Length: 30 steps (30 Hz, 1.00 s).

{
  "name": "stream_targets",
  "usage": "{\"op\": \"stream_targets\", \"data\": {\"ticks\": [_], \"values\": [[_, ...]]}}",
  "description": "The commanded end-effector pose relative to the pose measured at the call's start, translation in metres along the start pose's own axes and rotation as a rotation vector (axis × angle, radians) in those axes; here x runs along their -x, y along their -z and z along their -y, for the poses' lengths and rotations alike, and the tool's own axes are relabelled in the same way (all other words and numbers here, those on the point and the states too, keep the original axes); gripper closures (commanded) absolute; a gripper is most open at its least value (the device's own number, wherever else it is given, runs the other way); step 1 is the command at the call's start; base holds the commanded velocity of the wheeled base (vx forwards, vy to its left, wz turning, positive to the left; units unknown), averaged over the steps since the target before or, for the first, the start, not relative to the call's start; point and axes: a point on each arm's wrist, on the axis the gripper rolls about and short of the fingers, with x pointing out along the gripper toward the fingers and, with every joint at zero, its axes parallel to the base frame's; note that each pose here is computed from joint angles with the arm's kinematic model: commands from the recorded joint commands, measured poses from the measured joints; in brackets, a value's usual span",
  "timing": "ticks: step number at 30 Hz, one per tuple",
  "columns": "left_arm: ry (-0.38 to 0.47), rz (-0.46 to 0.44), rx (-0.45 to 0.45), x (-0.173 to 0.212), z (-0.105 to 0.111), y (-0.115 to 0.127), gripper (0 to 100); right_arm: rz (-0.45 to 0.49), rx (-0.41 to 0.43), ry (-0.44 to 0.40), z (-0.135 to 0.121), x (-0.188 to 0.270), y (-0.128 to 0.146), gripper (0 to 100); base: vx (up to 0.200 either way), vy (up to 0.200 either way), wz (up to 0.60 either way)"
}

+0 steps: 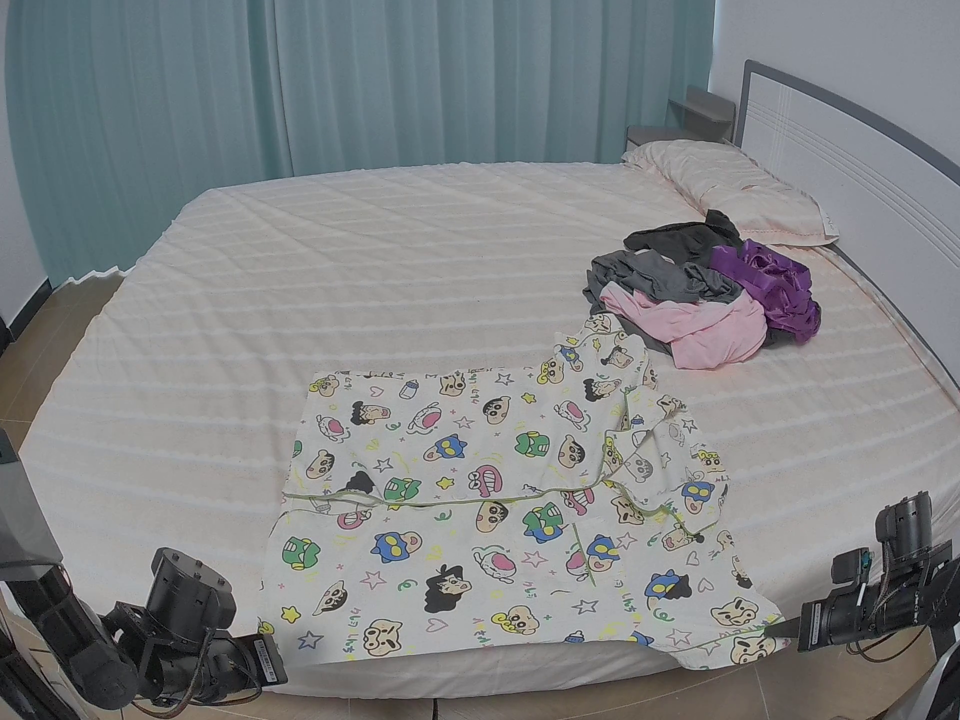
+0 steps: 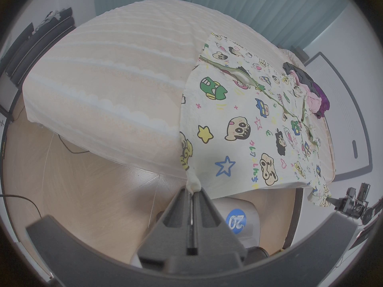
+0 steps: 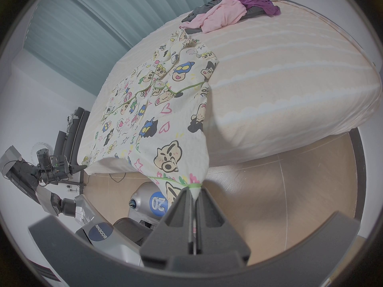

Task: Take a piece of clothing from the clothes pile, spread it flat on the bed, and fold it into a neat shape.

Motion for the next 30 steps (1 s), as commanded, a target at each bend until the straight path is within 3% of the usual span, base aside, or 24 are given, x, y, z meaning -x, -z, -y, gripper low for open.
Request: {"op": "stream_targets", "data": {"ticks": [1, 9, 16, 26, 30], "values": [[0.003, -0.018, -0.024, 0.005, -0.001, 0.007, 100, -0.014, 0.002, 0.003, 0.000, 0.002, 0.006, 100, 0.000, 0.000, 0.00], [-0.008, -0.053, -0.059, 0.014, -0.002, 0.014, 100, -0.034, 0.015, 0.006, 0.001, 0.003, 0.008, 100, 0.000, 0.000, 0.00], [0.019, -0.013, -0.038, 0.013, 0.005, 0.005, 100, 0.030, 0.028, 0.001, -0.001, 0.011, 0.004, 100, 0.000, 0.000, 0.00], [0.091, 0.123, 0.042, 0.017, 0.020, -0.030, 100, 0.132, 0.051, -0.019, -0.006, 0.017, -0.016, 100, 0.000, 0.000, 0.00], [0.087, 0.145, 0.073, 0.016, 0.024, -0.045, 100, 0.150, 0.009, -0.033, -0.008, 0.014, -0.029, 100, 0.000, 0.000, 0.00]]}}
